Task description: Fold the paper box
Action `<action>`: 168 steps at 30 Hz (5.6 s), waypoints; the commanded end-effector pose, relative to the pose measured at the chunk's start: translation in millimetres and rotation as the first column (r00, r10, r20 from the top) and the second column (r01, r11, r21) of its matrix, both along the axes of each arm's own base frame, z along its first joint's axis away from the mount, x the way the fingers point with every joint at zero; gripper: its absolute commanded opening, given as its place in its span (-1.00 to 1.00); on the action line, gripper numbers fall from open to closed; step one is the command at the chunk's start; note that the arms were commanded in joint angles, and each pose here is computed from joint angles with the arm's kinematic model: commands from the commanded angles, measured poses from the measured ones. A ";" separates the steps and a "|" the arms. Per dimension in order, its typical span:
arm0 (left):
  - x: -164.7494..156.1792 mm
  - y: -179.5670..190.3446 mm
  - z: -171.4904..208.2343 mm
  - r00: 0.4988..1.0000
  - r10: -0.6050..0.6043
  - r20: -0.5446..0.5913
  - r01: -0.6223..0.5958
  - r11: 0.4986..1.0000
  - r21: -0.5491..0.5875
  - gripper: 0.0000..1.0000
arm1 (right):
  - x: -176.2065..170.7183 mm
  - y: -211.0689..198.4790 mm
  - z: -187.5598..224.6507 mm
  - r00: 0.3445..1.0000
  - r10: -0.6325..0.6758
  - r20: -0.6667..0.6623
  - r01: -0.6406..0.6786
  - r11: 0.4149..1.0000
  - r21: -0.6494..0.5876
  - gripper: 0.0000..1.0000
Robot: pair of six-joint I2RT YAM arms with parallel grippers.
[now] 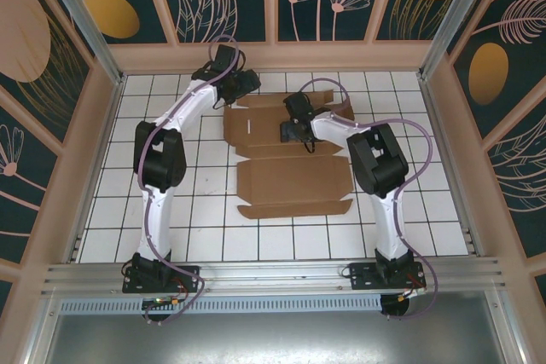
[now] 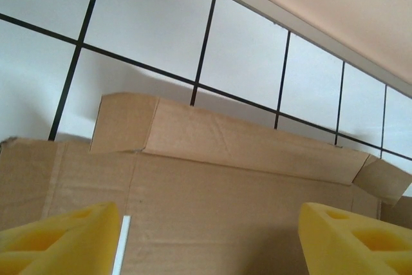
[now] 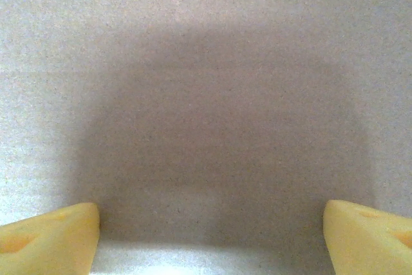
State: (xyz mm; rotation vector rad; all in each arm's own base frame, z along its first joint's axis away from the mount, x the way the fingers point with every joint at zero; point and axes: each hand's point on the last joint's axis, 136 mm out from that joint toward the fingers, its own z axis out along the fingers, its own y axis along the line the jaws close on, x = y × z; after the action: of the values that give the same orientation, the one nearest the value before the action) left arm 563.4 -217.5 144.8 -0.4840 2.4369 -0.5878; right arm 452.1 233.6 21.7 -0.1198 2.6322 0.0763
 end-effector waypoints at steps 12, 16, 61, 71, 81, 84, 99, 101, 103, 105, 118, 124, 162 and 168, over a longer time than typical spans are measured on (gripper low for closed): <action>38.2 13.6 -37.4 0.998 -0.046 -0.047 0.041 0.994 -0.102 0.51 | -58.4 -13.2 -57.7 0.966 0.031 -0.257 -0.033 0.999 -0.007 0.71; 41.4 21.1 -56.6 0.997 -0.020 -0.078 0.014 0.997 -0.080 0.51 | -57.3 -10.2 -59.7 0.964 0.029 -0.264 -0.031 1.000 -0.001 0.69; 42.2 -43.0 -63.2 0.985 -0.174 -0.002 0.165 0.938 -0.304 0.41 | -69.9 0.3 -95.3 0.937 0.031 -0.347 -0.022 0.999 0.032 0.48; 46.0 -55.7 -67.2 0.983 -0.181 0.004 0.172 0.929 -0.328 0.40 | -75.1 -1.5 -102.8 0.929 0.028 -0.368 -0.020 0.999 0.026 0.43; 51.3 -32.1 -33.7 0.992 -0.121 0.047 0.128 0.971 -0.201 0.44 | -76.3 -4.1 -103.0 0.928 0.017 -0.372 -0.012 1.000 0.015 0.38; 46.6 -7.4 0.3 0.993 -0.064 0.100 0.081 0.983 -0.167 0.45 | -79.5 -4.2 -103.2 0.927 0.019 -0.376 -0.011 1.000 0.023 0.38; -36.8 70.9 -56.3 0.998 -0.043 -0.048 0.044 0.999 0.015 0.40 | -89.0 -7.4 -104.1 0.924 0.032 -0.382 -0.016 0.999 0.046 0.36; -41.4 61.9 -72.2 0.992 -0.092 -0.082 0.091 0.996 -0.019 0.36 | -89.8 -6.6 -105.0 0.922 0.034 -0.386 -0.016 0.999 0.050 0.36; -43.8 57.4 -83.3 0.988 -0.119 -0.095 0.116 0.993 -0.037 0.31 | -90.4 -4.9 -104.9 0.921 0.038 -0.389 -0.017 0.998 0.056 0.34; -44.5 49.8 -90.7 0.983 -0.154 -0.100 0.148 0.987 -0.067 0.25 | -91.5 -4.7 -105.8 0.919 0.039 -0.392 -0.017 0.998 0.059 0.32; -61.3 19.4 -106.2 0.949 -0.306 -0.081 0.281 0.932 -0.227 -0.61 | -96.0 -8.7 -107.7 0.917 0.038 -0.398 -0.015 0.998 0.060 0.19; -69.0 34.6 -112.0 0.949 -0.290 -0.126 0.272 0.952 -0.144 -0.68 | -97.6 -12.9 -107.9 0.917 0.027 -0.397 -0.004 0.998 0.060 0.18; -101.1 27.3 -139.7 0.901 -0.421 -0.106 0.335 0.830 -0.445 -0.91 | -89.7 -21.3 -91.1 0.926 0.029 -0.377 0.011 0.994 0.105 0.17; -91.8 28.1 -106.8 0.925 -0.369 -0.095 0.322 0.890 -0.323 -1.00 | -90.1 -19.6 -85.4 0.930 0.018 -0.368 0.031 0.991 0.128 0.16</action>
State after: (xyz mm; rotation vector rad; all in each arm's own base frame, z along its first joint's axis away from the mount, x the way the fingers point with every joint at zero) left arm 499.0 -156.7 21.9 -0.2648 2.5329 -1.1003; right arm 458.1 232.7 22.0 -0.0695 2.5702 0.3394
